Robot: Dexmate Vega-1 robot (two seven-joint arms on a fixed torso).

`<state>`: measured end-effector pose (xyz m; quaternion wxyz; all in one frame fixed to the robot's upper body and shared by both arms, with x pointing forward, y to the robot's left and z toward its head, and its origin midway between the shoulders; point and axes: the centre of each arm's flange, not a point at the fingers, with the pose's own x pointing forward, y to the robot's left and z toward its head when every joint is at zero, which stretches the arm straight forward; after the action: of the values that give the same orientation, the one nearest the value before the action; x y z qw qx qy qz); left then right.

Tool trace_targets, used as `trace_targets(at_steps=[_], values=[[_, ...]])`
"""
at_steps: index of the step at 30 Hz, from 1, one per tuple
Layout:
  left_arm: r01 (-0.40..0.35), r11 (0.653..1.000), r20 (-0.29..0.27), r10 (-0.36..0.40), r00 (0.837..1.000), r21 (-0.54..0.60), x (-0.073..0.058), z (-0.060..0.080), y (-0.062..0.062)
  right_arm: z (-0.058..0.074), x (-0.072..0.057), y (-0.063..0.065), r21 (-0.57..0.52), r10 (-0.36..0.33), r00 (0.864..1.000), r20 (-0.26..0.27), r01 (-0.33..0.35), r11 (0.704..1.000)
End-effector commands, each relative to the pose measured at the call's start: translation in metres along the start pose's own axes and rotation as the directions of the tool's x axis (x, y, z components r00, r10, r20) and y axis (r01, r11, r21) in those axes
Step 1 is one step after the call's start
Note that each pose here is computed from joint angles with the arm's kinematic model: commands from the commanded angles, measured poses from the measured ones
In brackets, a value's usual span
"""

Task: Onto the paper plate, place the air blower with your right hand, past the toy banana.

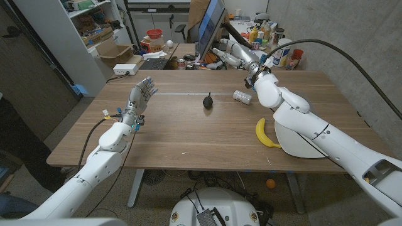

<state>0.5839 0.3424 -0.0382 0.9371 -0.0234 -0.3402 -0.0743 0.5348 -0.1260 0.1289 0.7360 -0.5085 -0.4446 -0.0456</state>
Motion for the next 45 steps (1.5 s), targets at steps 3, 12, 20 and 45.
trace_targets(at_steps=[3, 12, 20, 45], values=[[0.002, 1.0, -0.003, -0.002, 1.0, 0.001, 0.001, -0.003, 0.001, 0.019, 0.01, 0.009, -0.167, 0.007, 1.0, -0.004, -0.008, 0.986], [0.005, 1.0, 0.001, -0.005, 1.0, 0.002, 0.001, -0.003, 0.001, 0.022, 0.015, 0.016, -0.216, 0.023, 0.999, -0.048, -0.032, 0.976], [0.006, 1.0, 0.001, -0.006, 1.0, -0.001, 0.001, -0.004, 0.002, 0.024, 0.017, 0.02, -0.273, 0.043, 0.994, -0.099, -0.068, 0.96], [0.025, 1.0, 0.001, -0.025, 1.0, 0.0, 0.003, -0.006, 0.0, 0.019, 0.025, 0.051, -0.347, 0.142, 0.925, -0.353, -0.27, 0.898]])
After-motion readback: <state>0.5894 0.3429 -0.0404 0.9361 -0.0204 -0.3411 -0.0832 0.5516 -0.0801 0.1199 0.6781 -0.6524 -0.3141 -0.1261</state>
